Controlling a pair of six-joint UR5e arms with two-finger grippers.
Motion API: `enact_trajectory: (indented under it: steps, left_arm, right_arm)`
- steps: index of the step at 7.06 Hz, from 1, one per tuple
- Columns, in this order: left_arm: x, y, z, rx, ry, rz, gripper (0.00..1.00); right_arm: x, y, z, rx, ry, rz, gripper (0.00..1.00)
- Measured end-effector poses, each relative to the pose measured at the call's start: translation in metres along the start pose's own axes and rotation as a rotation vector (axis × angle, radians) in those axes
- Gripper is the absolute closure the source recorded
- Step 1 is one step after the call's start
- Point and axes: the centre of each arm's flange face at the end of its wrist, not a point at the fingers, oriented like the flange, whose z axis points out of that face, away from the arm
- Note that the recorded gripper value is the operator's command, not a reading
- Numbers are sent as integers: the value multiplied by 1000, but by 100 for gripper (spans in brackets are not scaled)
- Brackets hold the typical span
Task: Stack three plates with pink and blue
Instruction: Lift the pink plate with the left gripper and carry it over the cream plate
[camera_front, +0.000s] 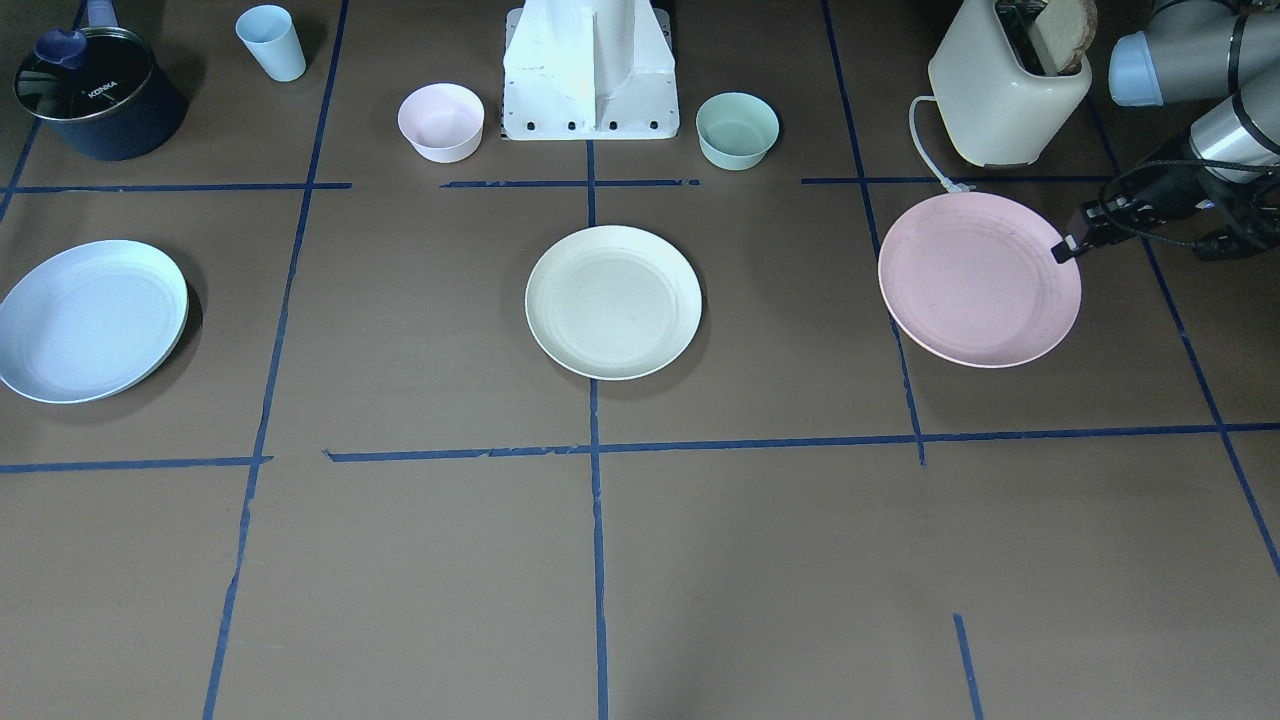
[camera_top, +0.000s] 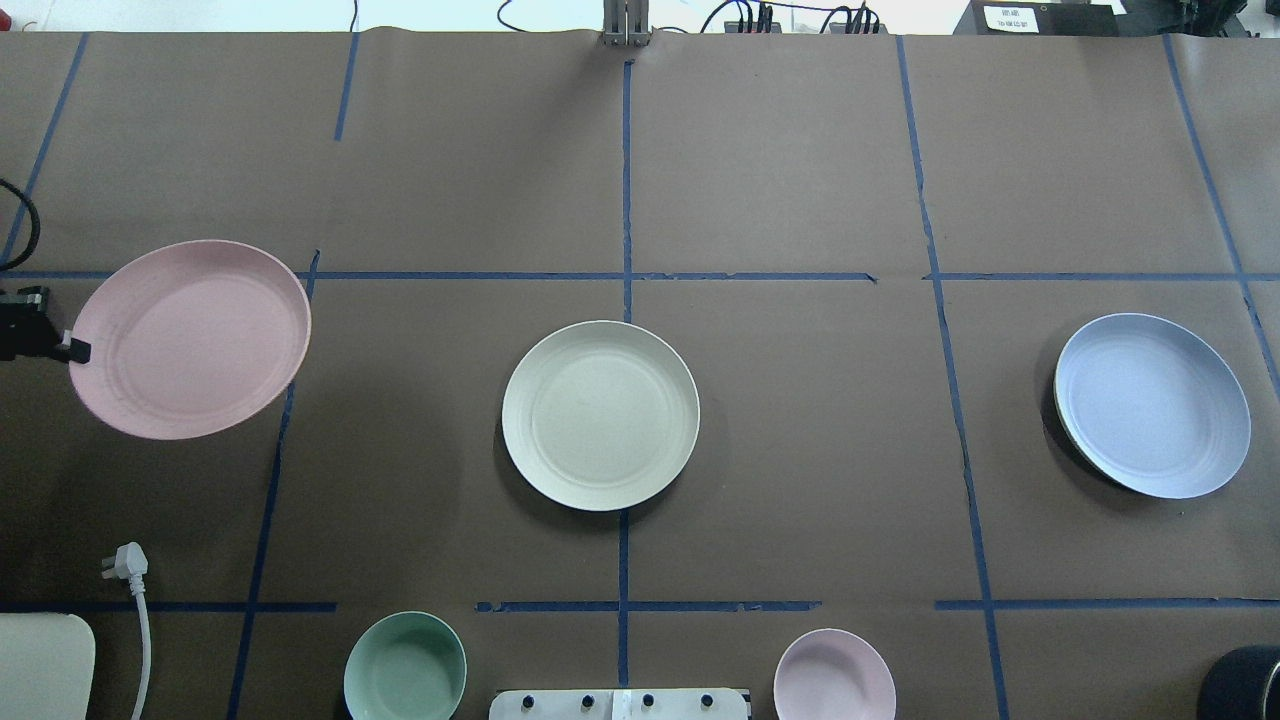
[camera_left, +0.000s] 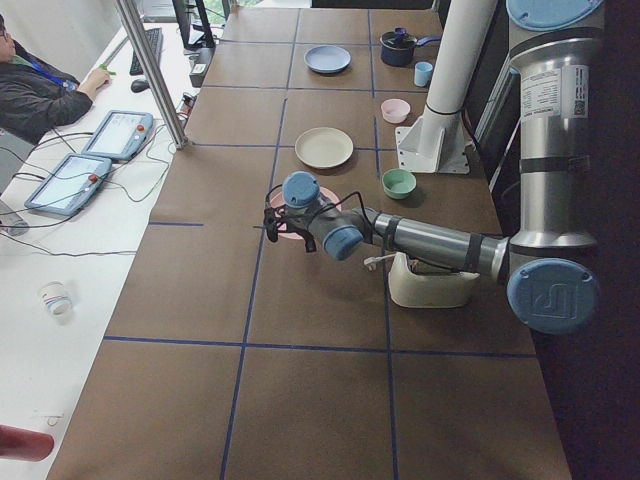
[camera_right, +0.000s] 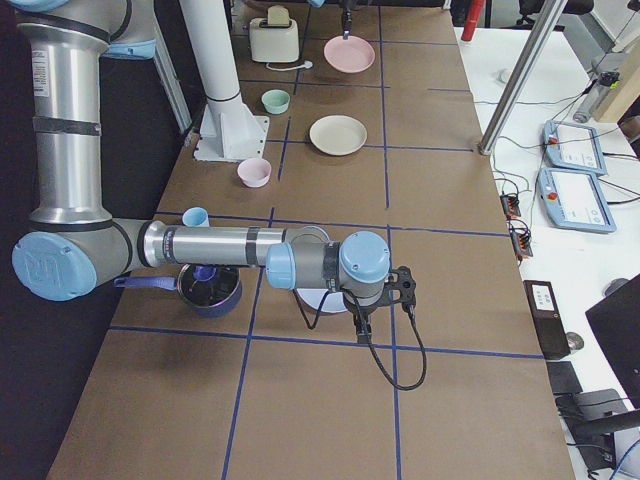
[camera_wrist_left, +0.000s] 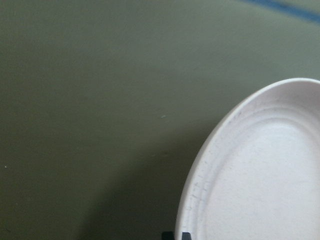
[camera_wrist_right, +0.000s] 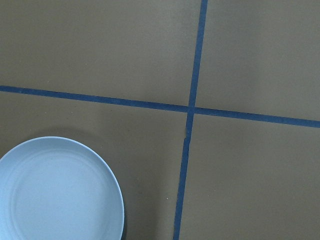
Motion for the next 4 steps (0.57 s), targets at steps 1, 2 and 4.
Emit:
enact_trajectory:
  steps: [1,2,4]
  left_arm:
    - [57,-3,6,-7,19,-23,100]
    - [117,7,29,-13,28,-56,100]
    - [218,55,84,-21,48,-128,100]
  right_arm:
    - [-4,-1,-3,5,0,-6,0]
    - [-5,0,-4,7,-2,-9,0]
    - [-7,0,-4,9,-14,-9,0]
